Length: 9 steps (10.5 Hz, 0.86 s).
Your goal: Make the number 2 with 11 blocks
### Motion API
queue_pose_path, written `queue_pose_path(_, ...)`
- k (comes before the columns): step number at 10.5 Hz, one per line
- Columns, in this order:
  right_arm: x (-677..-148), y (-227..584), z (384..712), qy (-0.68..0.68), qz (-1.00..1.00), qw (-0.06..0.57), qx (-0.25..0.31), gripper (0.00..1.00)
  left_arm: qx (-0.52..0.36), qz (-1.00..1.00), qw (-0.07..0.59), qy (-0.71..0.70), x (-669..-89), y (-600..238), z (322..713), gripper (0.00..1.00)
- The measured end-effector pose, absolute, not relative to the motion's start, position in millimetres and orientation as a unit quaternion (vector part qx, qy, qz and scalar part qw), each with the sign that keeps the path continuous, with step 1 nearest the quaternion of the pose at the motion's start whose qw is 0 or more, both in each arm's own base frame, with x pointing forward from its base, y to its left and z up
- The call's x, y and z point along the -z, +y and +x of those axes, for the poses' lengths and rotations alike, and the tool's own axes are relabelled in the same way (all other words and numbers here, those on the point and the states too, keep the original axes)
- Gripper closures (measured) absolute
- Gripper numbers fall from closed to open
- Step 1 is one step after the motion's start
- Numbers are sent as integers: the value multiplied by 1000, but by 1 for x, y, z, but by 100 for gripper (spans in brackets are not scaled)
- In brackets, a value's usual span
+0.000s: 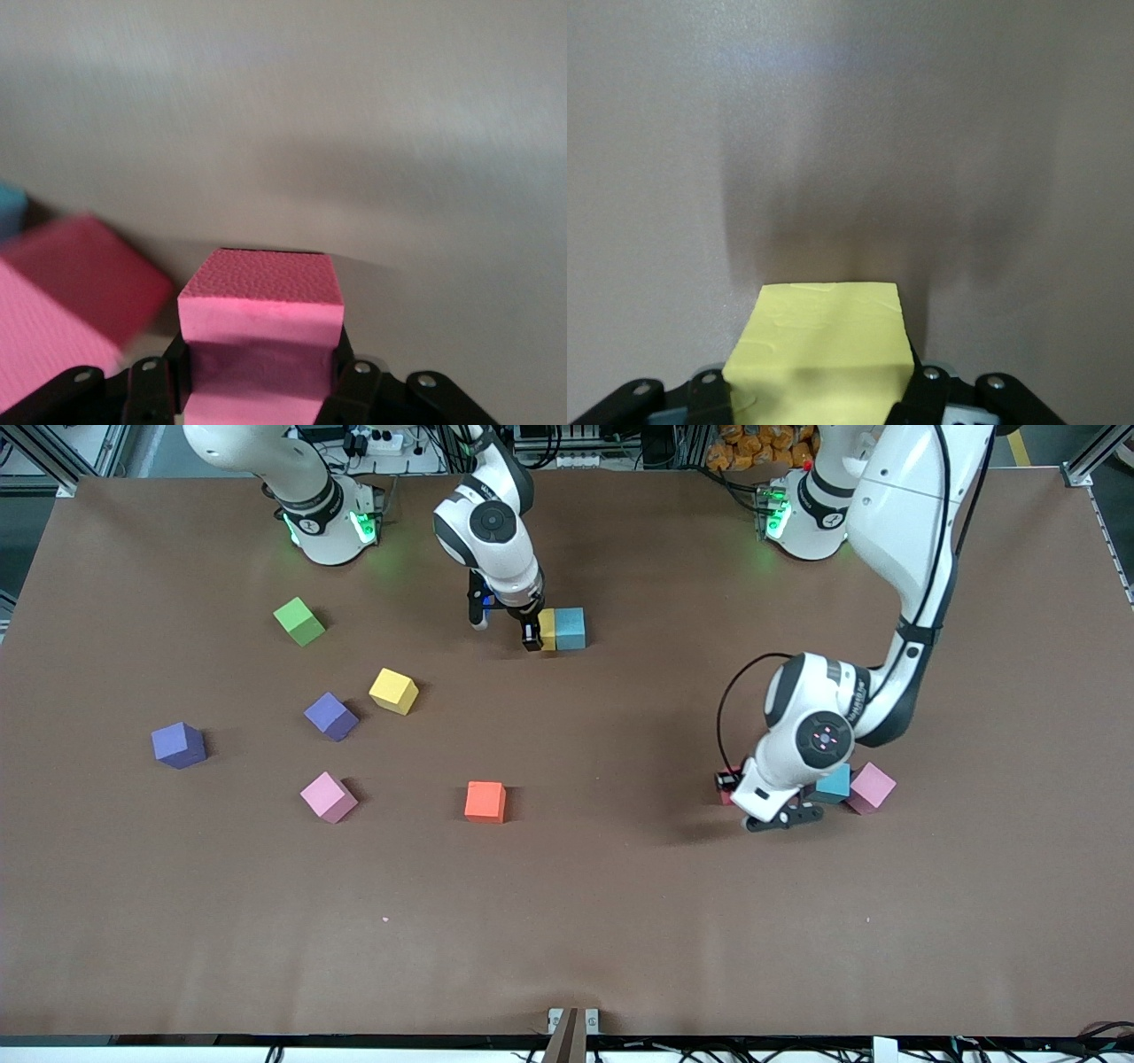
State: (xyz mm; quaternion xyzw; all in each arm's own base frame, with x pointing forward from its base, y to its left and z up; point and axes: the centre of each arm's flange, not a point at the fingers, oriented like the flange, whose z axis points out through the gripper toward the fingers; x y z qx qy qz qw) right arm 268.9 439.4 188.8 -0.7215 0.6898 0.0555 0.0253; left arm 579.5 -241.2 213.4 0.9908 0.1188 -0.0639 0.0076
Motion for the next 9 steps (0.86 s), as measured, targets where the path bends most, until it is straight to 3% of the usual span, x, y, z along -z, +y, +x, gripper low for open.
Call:
queue_pose_path(3,-186,443,263,687,-724,23,-55,4,81,974,6,210,-226,-277,537,40)
queue_pose_path(9,-211,450,266,688,-723,19,-62,0,104,881,-16,461,-245,-363,454,40)
